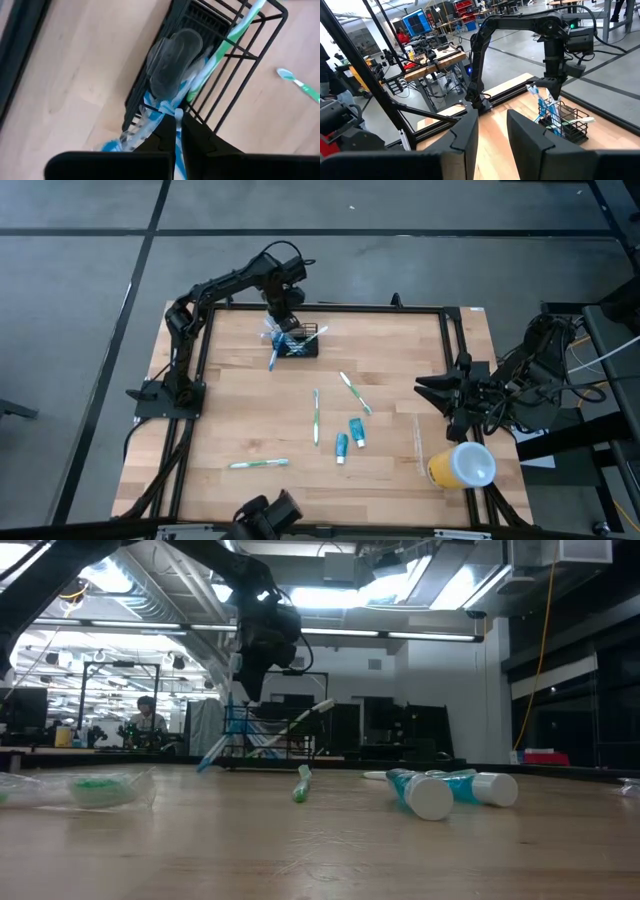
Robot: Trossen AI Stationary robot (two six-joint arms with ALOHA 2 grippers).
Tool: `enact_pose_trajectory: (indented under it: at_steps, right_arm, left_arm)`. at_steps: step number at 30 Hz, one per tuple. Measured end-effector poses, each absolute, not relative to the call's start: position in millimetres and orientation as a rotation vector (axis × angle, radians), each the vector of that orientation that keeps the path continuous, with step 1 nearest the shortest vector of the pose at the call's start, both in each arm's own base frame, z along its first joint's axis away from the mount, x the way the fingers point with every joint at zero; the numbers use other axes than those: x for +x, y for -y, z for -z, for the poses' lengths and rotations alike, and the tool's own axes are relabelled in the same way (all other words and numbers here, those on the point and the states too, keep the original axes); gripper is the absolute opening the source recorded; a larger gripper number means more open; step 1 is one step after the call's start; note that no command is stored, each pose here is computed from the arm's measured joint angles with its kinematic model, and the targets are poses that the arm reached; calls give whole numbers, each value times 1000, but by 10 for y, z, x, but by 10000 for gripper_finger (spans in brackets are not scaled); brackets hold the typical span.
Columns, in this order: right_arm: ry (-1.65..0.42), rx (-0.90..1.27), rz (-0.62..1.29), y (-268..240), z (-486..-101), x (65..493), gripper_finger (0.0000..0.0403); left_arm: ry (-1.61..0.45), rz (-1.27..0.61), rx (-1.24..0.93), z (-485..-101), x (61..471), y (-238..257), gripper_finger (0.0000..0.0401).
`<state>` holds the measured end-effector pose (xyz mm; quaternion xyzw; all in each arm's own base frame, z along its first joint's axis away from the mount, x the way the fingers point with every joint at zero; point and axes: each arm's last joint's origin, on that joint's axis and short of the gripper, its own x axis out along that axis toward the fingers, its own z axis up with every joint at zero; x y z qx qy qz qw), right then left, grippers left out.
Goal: Pick & Place toothbrushing station
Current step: Put the blue toothbrush into the wire organizer
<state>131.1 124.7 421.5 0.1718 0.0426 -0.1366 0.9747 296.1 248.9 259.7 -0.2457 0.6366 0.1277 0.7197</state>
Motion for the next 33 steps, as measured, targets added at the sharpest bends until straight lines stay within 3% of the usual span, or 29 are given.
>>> enact_pose_trajectory:
  at_steps: [6,20,26,33]
  right_arm:
    - [-85,354,276,-1248,-4214,1311,104]
    - [-91,339,268,-1250,-4213,1311,104]
    - [-95,337,265,-1263,-4205,1321,104]
    - [-99,334,267,-1288,-4188,1341,104]
  left_arm:
    - [-1299,-366,-430,-2732,3071,-2583,3]
    - [-1415,-277,-535,-2713,3023,-2407,3]
    - [-1259,-321,-402,-2840,3239,-2382,3]
    - [-1205,-296,-483,-2858,3248,-2417,2]
